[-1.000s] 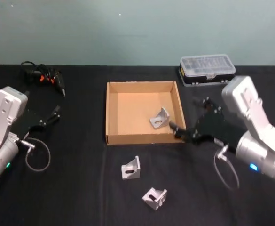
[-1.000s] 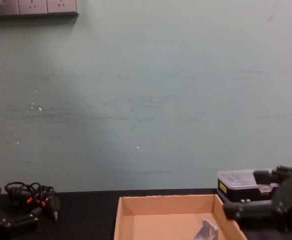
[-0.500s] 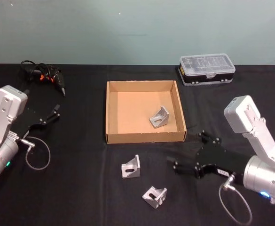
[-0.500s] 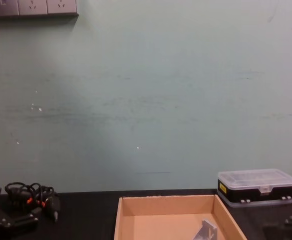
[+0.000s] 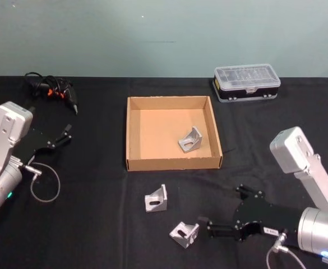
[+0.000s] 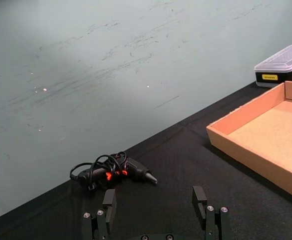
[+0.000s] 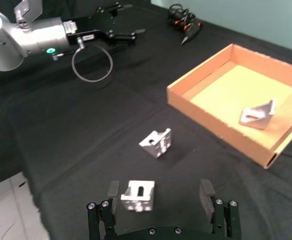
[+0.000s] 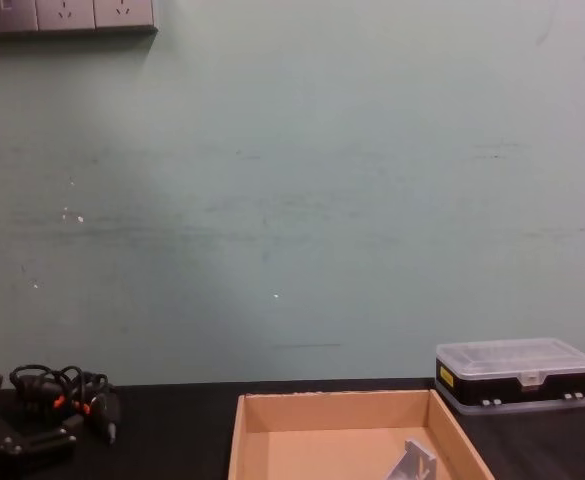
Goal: Use one hand to pick up the angle iron from the table and place it into the box.
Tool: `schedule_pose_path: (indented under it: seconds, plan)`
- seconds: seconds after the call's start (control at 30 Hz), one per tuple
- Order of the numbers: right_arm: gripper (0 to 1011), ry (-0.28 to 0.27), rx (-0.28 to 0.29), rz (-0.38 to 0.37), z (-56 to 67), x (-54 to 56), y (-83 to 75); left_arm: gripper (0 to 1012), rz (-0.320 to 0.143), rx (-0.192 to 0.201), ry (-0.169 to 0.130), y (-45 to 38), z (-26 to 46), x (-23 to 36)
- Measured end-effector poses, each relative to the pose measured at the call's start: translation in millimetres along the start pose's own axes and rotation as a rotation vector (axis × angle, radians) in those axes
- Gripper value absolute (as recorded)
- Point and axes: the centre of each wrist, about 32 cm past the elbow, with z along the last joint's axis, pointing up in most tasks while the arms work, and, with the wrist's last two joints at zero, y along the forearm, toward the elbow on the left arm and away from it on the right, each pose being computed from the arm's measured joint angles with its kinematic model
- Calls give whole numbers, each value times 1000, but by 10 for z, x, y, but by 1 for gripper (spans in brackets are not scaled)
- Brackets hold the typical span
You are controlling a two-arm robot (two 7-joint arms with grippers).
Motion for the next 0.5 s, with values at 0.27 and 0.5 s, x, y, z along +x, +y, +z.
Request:
schedule_pose_path:
  seconds: [0.27, 0.5]
  plan:
    - [1003, -16, -55, 50, -9, -107, 13, 1000, 0, 0, 0, 0, 0, 0]
    - [1003, -13, -80, 61, -60, -156, 93, 1000, 0, 0, 0, 0, 0, 0]
